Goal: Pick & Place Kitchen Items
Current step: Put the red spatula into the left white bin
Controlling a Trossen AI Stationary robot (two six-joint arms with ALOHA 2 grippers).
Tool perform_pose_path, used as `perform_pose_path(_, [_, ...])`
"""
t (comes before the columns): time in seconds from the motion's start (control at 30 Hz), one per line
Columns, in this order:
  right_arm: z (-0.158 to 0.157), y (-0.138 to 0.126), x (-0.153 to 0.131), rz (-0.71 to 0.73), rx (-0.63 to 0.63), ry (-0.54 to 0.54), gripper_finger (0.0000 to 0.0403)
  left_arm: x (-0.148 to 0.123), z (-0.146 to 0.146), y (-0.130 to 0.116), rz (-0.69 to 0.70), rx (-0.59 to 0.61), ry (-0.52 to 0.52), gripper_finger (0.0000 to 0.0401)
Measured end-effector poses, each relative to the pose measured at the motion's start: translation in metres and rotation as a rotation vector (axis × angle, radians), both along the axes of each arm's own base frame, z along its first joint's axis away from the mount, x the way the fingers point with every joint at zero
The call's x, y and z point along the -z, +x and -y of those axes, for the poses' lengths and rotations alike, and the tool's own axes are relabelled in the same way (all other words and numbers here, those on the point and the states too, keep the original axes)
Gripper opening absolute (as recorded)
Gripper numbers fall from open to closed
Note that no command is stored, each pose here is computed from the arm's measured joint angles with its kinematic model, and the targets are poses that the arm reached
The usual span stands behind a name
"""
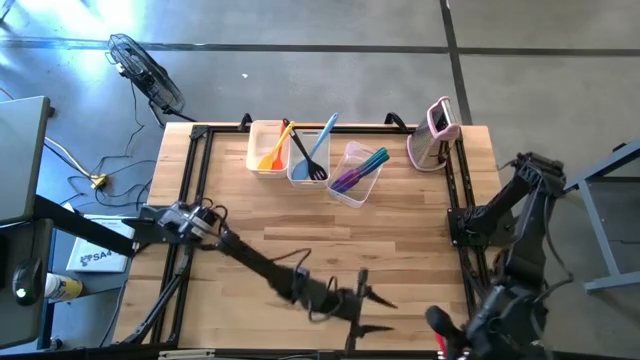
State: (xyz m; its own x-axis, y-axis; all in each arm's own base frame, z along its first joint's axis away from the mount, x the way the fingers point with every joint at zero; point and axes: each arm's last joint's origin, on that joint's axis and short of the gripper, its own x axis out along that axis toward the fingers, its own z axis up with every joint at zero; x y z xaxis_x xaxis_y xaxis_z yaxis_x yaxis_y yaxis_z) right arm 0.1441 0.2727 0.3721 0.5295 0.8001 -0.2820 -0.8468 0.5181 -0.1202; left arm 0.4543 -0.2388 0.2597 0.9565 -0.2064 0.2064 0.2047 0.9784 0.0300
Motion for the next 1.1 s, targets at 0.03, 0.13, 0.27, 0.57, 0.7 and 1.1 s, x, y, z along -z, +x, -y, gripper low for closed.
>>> perform_pose_path(0.03, [0.000, -0.002, -0.003, 0.020, -0.023, 0.015, 0.0079, -0.001, -0.008, 0.004, 0.008, 0.008, 0.006, 0.0207])
perform_pose_path(0.13, [-0.002, -0.006, -0.005, 0.045, -0.060, 0.014, 0.0079, -0.002, -0.033, 0.017, 0.019, 0.054, 0.009, 0.0207])
perform_pose_path(0.27, [-0.002, -0.005, -0.004, 0.063, -0.039, -0.002, 0.0079, -0.009, -0.059, 0.039, 0.072, 0.169, 0.011, 0.0207])
perform_pose_path(0.57, [0.013, -0.004, -0.016, 0.156, 0.021, -0.020, 0.0079, -0.027, -0.066, 0.070, 0.042, 0.465, 0.144, 0.0207])
perform_pose_path(0.7, [0.015, 0.008, -0.013, 0.190, 0.092, -0.061, 0.0079, -0.035, -0.061, 0.071, 0.021, 0.471, 0.177, 0.0207])
perform_pose_path(1.1, [0.023, 0.048, -0.009, 0.235, 0.365, -0.037, 0.0079, -0.041, -0.056, 0.062, 0.013, 0.757, 0.168, 0.0207])
